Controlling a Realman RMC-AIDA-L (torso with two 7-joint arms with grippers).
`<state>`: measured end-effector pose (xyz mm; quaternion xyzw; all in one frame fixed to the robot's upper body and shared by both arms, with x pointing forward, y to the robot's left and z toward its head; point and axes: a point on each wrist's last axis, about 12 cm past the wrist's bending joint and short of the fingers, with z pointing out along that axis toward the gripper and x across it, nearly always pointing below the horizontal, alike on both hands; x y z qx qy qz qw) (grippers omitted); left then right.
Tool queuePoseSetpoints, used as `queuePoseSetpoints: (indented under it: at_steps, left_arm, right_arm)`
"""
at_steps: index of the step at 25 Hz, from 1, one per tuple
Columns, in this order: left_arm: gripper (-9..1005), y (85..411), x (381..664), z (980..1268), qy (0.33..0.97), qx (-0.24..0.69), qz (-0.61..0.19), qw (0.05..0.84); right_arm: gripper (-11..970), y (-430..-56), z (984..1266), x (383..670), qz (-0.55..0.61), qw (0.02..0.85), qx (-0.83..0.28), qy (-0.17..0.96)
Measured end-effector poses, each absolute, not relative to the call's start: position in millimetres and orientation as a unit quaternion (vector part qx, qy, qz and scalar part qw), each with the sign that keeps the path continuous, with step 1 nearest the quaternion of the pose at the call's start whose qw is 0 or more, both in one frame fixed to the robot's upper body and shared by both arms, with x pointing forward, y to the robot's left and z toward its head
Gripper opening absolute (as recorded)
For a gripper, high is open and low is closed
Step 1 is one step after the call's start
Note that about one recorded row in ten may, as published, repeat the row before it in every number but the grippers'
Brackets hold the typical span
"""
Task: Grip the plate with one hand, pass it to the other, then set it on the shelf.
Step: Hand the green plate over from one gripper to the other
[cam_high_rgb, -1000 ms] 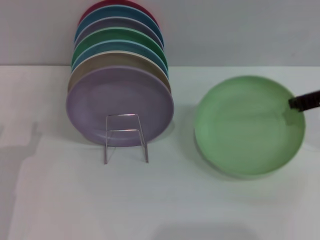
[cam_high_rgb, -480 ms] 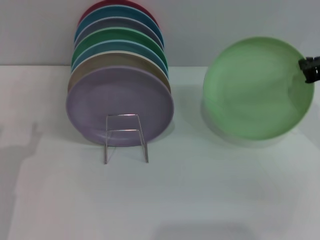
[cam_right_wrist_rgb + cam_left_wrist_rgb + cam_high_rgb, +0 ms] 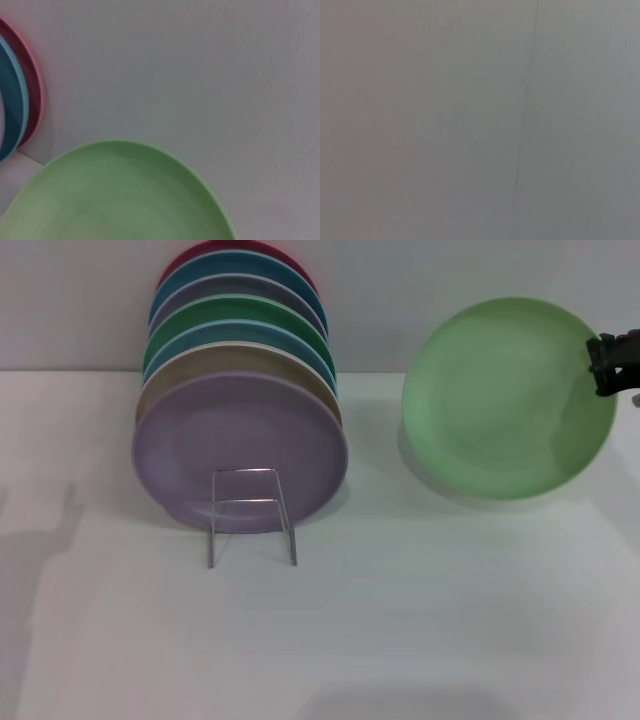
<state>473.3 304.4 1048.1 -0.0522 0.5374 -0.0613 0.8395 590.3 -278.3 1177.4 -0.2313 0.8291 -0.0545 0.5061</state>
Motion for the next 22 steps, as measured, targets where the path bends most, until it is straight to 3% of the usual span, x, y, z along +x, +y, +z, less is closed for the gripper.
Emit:
queuePoseSetpoints:
  at_steps: [22]
  left_arm:
    - [859,304.0,470.8,1046.9,0.539,-0.052,-0.062,0.838]
  right_arm:
    - [18,-275.7,1155.4,587.0,-0.105,0.559,-0.244,0.785]
